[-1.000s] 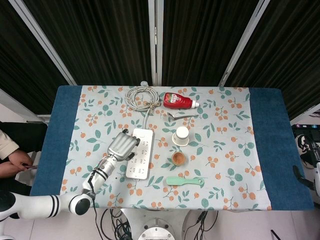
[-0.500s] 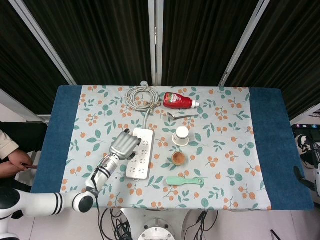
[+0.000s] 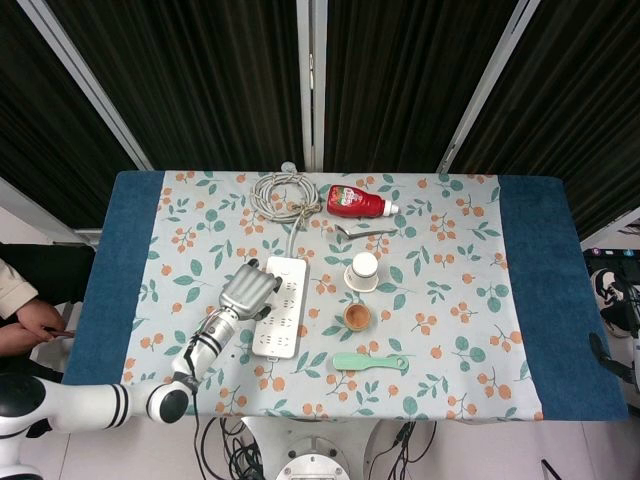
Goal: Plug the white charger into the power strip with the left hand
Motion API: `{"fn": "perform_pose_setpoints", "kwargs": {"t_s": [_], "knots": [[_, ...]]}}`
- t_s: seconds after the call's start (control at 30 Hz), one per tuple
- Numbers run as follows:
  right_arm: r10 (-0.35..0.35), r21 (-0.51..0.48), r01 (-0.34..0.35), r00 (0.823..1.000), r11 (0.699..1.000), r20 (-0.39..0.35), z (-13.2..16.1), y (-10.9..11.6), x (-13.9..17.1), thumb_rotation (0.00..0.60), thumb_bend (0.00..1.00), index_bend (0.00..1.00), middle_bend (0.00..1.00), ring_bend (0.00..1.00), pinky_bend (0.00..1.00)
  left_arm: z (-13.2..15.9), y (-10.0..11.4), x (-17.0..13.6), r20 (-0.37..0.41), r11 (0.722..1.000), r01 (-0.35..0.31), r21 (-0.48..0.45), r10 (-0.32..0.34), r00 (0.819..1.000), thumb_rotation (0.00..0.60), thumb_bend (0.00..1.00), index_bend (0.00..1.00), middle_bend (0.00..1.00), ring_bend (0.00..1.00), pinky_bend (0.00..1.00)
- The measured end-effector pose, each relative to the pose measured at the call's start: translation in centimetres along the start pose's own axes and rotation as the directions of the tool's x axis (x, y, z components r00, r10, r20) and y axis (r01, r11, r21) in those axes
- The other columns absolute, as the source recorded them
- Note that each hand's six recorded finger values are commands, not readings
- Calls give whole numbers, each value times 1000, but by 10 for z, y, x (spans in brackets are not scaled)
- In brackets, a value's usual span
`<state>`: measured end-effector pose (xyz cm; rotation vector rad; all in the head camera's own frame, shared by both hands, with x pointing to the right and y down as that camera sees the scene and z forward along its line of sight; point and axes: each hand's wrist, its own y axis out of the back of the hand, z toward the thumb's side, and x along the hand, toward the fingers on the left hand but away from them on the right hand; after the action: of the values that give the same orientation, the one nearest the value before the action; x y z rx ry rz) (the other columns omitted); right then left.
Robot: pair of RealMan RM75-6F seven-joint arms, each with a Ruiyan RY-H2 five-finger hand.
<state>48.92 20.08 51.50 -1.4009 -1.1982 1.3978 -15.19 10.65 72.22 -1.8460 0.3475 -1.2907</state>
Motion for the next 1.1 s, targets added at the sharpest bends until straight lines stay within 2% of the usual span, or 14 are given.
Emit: {"fn": "perform_pose_setpoints", "kwargs": {"t_s": [0.43, 0.53, 0.67, 0.87, 0.97, 1.1], "knots": [[-1, 1, 1, 1000, 1000, 5, -1, 0, 0, 600, 255, 23, 188, 0, 34, 0, -3, 7, -8, 1000, 18, 5, -18, 1000, 600, 462, 706, 793, 649, 240], [0, 0, 0, 1000, 1000, 6, -2, 0, 0, 600, 255, 23, 190, 0, 34, 0, -1, 6, -8, 1000, 10, 4, -10, 1000, 600, 463, 651, 739, 613, 240], [0, -1, 0, 1000, 1000, 7, -2, 0, 0, 600, 254, 23, 191, 0, 34, 0, 2, 4, -5, 1000, -10, 4, 10, 1000, 600, 444, 517, 610, 530, 240], [0, -3, 0, 1000, 1000, 7, -2, -1, 1, 600, 254, 23, 191, 0, 34, 1, 4, 0, 2, 1000, -21, -1, 21, 1000, 600, 241, 278, 403, 324, 228], [-4, -4, 4, 1000, 1000, 7, -2, 0, 2, 600, 255, 23, 192, 0, 34, 3, 5, -1, 7, 1000, -28, -7, 28, 1000, 600, 210, 226, 343, 266, 215], [-5, -5, 5, 1000, 1000, 9, -3, 1, 3, 600, 255, 23, 192, 0, 34, 4, 8, -3, 13, 999, -39, -11, 39, 999, 600, 205, 201, 316, 251, 202]]}}
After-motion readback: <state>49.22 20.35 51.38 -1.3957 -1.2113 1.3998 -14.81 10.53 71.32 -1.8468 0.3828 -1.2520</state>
